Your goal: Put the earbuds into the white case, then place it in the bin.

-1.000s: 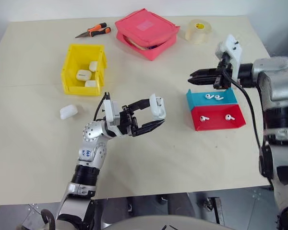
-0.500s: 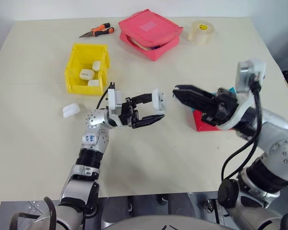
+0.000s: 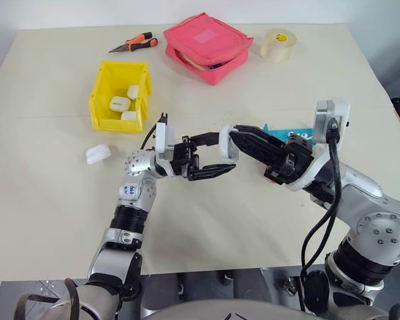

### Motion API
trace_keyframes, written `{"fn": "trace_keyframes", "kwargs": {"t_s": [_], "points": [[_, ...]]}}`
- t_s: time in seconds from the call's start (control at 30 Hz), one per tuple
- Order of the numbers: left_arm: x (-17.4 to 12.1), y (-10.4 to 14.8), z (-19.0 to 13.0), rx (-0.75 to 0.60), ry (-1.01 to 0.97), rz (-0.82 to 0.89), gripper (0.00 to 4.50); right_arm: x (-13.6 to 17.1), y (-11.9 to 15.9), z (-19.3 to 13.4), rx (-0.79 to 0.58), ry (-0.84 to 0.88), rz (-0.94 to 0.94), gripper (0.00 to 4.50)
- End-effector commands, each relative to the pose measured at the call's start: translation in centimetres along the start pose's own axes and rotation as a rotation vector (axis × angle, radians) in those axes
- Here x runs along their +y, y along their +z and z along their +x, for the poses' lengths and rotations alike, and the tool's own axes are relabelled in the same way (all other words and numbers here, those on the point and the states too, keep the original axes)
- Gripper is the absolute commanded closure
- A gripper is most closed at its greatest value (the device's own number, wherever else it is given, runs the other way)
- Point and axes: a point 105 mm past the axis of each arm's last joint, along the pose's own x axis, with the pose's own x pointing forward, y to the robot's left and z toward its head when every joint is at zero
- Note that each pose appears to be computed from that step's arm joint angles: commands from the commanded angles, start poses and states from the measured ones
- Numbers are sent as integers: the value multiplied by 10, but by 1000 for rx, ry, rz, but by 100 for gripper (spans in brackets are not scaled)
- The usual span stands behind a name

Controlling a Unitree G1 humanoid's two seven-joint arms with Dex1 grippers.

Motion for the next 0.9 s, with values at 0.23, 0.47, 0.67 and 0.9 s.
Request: {"fn": "trace_keyframes", "kwargs": {"t_s": [0.23, 0.47, 0.67, 0.9], "points": [[1, 15, 12, -57, 6, 24, 172, 9, -13, -6, 12, 19, -9, 402], [2, 21, 14, -77, 7, 23, 172, 2, -21, -14, 16, -16, -39, 402], [1, 25, 16, -93, 5, 19, 172, -7, -29, -20, 43, -43, -66, 402], [-2, 26, 12, -90, -2, 17, 172, -14, -33, -25, 127, -21, -128, 402]]}}
